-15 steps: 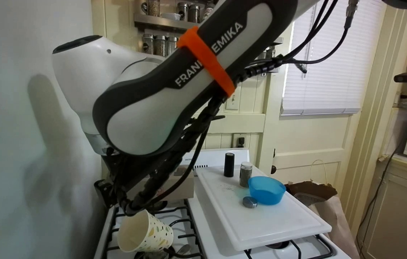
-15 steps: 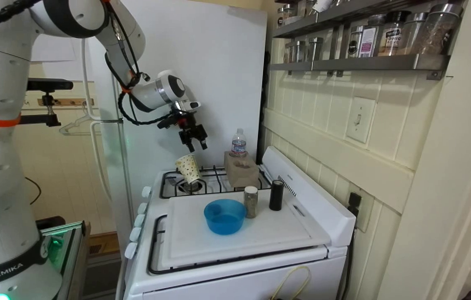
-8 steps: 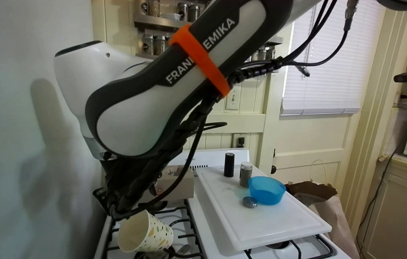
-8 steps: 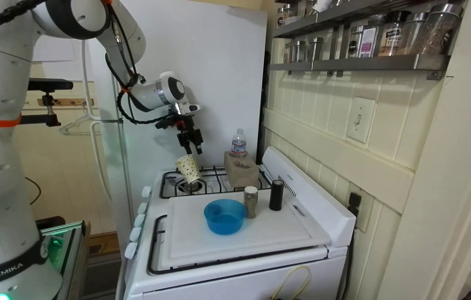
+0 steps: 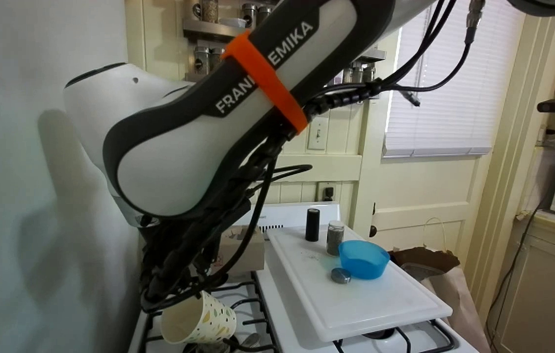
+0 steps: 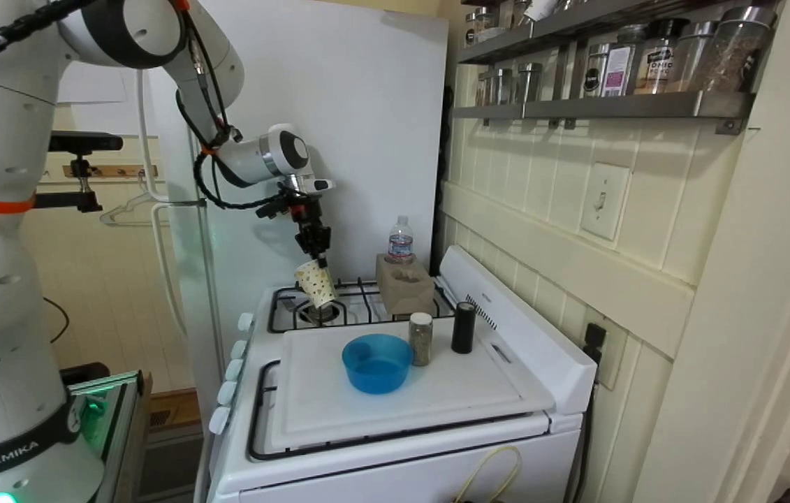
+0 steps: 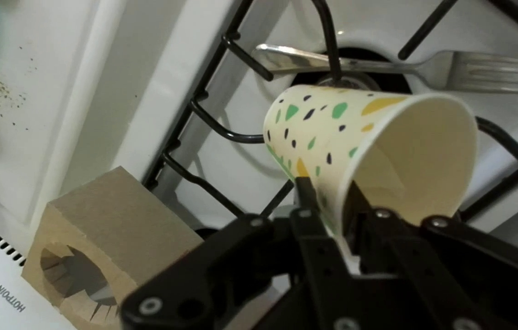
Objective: Put the coffee cup into the cup holder
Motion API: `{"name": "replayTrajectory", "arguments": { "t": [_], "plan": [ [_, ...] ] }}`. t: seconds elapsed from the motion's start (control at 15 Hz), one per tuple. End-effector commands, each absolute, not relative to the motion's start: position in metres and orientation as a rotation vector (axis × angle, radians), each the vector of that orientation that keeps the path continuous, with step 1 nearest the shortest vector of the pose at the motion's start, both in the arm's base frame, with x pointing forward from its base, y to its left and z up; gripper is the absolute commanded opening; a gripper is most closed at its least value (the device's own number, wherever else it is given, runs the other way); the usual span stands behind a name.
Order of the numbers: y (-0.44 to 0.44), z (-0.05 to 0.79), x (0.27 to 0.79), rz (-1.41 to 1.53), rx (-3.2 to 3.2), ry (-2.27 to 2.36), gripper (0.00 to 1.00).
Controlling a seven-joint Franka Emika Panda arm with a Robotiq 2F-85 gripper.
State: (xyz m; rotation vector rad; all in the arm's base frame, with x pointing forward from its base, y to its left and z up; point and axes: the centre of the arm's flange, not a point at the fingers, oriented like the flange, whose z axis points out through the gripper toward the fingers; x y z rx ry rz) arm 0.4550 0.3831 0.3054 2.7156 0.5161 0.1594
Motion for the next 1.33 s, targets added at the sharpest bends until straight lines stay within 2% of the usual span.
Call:
{"name": "replayTrajectory", "arguments": {
  "t": [0.0,0.33,0.73,1.07,1.13,1.27],
  "plan": [
    [0.393,0.32,0.434,0.099,2.677,0.482,0.0],
    [0.381,0.36,0.393,0.167,2.656,0.319,0.01],
    [0.304,0.411,0.349,0.323,2.814,0.014,0.01],
    [0.217,0.446,0.35,0.635,2.855,-0.129,0.01],
    [0.267,0.437,0.373,0.507,2.835,-0.105,0.01],
    [0.253,0.446,0.373,0.539,2.836,-0.116,0.03]
  ]
}}
